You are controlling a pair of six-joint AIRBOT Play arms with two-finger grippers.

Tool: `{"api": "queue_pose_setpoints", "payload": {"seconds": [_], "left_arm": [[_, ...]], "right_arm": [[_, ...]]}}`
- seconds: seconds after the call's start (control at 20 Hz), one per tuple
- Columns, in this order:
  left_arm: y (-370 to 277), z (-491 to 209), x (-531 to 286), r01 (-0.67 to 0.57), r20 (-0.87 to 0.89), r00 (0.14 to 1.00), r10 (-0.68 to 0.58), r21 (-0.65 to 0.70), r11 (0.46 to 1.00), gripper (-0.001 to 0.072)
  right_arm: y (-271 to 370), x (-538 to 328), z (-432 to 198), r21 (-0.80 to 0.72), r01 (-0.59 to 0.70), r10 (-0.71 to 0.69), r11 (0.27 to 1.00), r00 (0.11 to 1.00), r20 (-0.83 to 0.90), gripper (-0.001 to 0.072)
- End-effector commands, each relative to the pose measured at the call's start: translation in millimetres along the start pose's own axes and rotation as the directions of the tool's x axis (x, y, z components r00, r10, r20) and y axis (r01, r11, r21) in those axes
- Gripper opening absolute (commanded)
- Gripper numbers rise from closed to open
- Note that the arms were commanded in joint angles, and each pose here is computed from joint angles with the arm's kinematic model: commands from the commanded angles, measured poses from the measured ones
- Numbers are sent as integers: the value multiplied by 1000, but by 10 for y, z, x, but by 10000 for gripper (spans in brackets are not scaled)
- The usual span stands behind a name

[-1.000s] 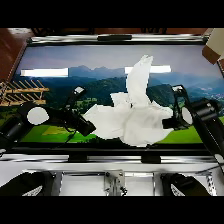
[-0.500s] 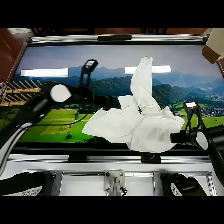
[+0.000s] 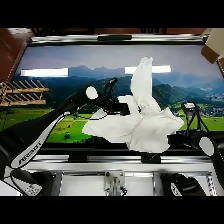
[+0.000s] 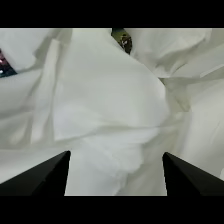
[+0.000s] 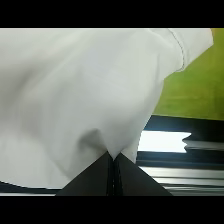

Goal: Fold the shirts.

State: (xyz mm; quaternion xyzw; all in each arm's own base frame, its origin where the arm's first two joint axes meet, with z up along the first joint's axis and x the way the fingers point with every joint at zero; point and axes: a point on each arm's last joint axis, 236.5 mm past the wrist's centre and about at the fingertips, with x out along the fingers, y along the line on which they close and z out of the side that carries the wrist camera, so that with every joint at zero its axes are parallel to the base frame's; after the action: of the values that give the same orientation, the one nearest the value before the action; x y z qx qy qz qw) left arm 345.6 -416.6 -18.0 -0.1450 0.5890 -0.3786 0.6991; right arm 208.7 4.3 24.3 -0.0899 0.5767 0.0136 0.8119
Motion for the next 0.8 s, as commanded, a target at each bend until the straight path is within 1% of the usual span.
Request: {"api": "queue_pose_setpoints", "payload": {"seconds": [0.0,0.1,0.3,0.5,0.75], "left_arm": [[30,35,120,19,9,1000,-19,-30,999,682],[56,54,144,15,17,1000,-15,-34,999,686],[147,-81,260,9,-40,999,-12,-58,998,685],[119,-182,409,45,-74,996,-54,-115,992,685],[118,-459,507,53,-181,980,-78,-140,989,683]], "right_arm": [[16,-4,12,-16,-7,7,1000,1000,7,50],[22,-5,26,-15,-9,10,1000,1000,13,50],[35,-6,73,-14,-14,15,1000,999,33,50],[54,-8,104,-12,-22,23,1000,999,46,50],[97,-9,110,-7,-41,41,999,998,49,50]]}}
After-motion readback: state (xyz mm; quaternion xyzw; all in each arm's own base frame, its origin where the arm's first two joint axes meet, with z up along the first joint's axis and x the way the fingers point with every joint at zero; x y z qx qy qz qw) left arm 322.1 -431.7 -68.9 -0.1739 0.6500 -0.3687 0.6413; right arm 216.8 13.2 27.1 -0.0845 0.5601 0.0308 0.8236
